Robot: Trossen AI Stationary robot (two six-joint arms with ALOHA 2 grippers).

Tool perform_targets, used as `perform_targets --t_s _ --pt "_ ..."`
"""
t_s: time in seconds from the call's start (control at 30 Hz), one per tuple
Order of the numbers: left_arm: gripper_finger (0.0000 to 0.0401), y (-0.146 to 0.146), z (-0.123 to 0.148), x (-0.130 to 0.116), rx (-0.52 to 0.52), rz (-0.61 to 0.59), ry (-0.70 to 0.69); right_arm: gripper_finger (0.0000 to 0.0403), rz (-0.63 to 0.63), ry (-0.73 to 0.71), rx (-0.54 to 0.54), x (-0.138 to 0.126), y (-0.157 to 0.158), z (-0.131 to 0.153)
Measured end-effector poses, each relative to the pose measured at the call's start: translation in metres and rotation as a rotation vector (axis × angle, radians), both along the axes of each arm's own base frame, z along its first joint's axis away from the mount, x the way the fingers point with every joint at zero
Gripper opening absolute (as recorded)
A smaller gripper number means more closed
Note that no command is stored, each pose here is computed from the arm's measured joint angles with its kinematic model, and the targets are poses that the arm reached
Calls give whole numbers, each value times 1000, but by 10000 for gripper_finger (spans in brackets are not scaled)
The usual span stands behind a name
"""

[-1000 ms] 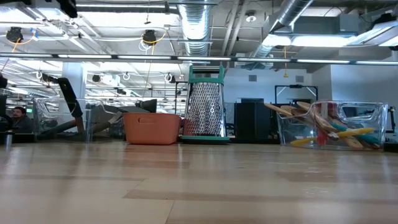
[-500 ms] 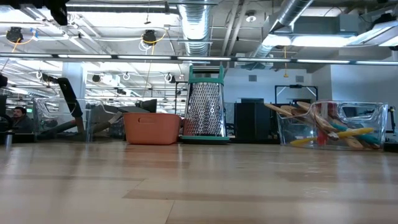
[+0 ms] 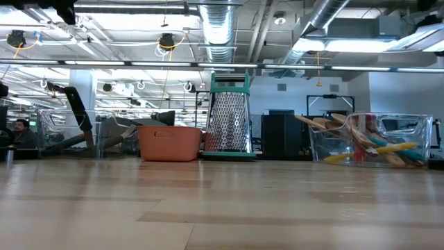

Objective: Pick & Place Kitchen Items
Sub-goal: Return to Home Position

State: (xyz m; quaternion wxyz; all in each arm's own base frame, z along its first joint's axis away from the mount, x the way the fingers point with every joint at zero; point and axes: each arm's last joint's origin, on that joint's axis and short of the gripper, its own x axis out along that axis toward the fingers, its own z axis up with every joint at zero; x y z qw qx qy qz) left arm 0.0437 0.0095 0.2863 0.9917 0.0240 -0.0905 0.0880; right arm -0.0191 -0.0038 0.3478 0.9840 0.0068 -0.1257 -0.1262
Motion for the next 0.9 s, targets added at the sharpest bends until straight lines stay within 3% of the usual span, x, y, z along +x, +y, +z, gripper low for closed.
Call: perform_targets --t_s 0.4,0.77,0.9 --pt "2 0 -5 3 8 -16 20 0 1 69 2 71 -5 -73" --pt "2 1 -8 4 3 -18 26 0 156 194 42 103 -3 -139" --pt "2 1 -8 4 2 -19 26 0 160 170 16 110 -4 -154"
